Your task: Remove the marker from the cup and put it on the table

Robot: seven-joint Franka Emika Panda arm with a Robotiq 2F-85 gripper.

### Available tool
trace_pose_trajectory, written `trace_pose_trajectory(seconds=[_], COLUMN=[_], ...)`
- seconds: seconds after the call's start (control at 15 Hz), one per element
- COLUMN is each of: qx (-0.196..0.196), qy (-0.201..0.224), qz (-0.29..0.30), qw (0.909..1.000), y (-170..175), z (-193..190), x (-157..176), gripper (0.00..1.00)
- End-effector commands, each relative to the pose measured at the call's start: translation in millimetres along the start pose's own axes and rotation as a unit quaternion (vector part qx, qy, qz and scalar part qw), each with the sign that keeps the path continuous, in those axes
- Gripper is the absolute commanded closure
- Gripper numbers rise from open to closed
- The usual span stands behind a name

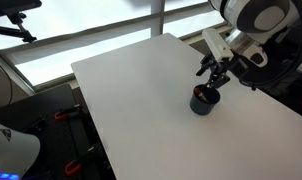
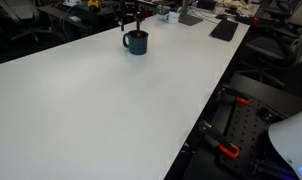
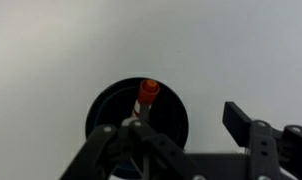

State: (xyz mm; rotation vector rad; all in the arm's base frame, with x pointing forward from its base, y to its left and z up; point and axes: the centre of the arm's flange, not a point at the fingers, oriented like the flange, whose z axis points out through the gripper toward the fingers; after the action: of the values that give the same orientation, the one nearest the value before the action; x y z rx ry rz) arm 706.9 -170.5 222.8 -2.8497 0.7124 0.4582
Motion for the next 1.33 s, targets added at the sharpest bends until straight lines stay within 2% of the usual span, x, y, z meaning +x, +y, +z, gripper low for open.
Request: trace_pose_trajectory(seconds=[0.0, 0.13, 0.27, 0.47, 0.73, 1.2, 1.27], qx=[0.012, 0.013, 0.013, 0.012, 0.012, 0.042, 0.045], qy=[0.006, 0.004, 0.002, 0.003, -0.004, -0.009, -0.010], qz=[0.006, 0.009, 0.011, 0.015, 0.022, 0.055, 0.058], qw=[0.9999, 0.9999, 0.9999, 0.9998, 0.9997, 0.9976, 0.9973], y=[7, 10, 12, 11, 13, 45, 49], z=[-18, -17, -12, -4, 7, 10, 10], x=[-13, -11, -8, -2, 2, 11, 12], gripper=[0.21, 0.29, 0.31, 0.28, 0.31, 0.35, 0.38])
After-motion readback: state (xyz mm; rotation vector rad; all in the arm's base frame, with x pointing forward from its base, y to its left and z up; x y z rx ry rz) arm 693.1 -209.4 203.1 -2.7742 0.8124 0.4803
